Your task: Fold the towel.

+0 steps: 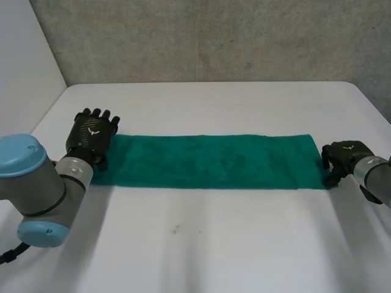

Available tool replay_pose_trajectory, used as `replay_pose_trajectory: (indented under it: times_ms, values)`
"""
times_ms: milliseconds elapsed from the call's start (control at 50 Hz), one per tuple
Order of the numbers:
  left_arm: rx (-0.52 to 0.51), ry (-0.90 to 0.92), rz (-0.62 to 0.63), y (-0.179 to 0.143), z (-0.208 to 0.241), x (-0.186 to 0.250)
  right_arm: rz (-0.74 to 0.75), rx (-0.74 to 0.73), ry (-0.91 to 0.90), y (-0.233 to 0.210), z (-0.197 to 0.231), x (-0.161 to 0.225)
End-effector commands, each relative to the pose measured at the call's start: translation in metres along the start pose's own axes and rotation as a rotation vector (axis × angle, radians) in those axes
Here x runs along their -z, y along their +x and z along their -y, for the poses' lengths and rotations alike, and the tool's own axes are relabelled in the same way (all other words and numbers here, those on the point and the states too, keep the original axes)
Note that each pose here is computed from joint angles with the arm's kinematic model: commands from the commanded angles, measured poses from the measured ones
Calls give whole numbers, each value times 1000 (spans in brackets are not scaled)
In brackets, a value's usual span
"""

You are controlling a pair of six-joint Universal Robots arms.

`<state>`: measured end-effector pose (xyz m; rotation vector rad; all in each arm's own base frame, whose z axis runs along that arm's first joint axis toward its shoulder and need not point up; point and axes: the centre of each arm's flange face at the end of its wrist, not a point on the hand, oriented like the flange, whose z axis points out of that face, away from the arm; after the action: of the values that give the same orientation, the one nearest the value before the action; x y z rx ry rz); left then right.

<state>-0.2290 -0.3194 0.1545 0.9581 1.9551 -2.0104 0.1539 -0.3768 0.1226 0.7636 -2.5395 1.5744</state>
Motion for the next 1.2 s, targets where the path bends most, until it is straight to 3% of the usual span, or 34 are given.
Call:
replay_pose_trajectory:
  times_ms: [20,140,280,380,400,540,740,780,840,940,1060,1200]
  values:
    - [0,-1,-9,3,0,2,10,-12,-3,2,-3,0]
    - [0,-2,-9,4,0,3,-14,-4,-4,8,-1,0]
    - [0,-4,-4,1,1,5,-186,25,-19,66,4,9]
    - [1,-14,-8,2,-1,9,-283,131,-48,99,3,13]
    - [1,-16,-8,2,-2,9,-329,211,-62,112,6,14]
    - [1,-20,-10,3,-2,10,-381,302,-39,115,25,15]
    - [0,0,3,-3,6,11,-177,399,253,-11,108,26]
    - [0,2,3,-3,7,12,-44,463,399,-83,137,50]
    - [-1,6,5,-3,8,12,54,494,477,-125,146,66]
    - [6,1,0,-2,6,14,362,570,577,-221,124,88]
    - [21,5,-7,0,8,15,580,626,593,-280,90,106]
    - [49,39,-16,4,19,17,583,621,555,-283,79,101]
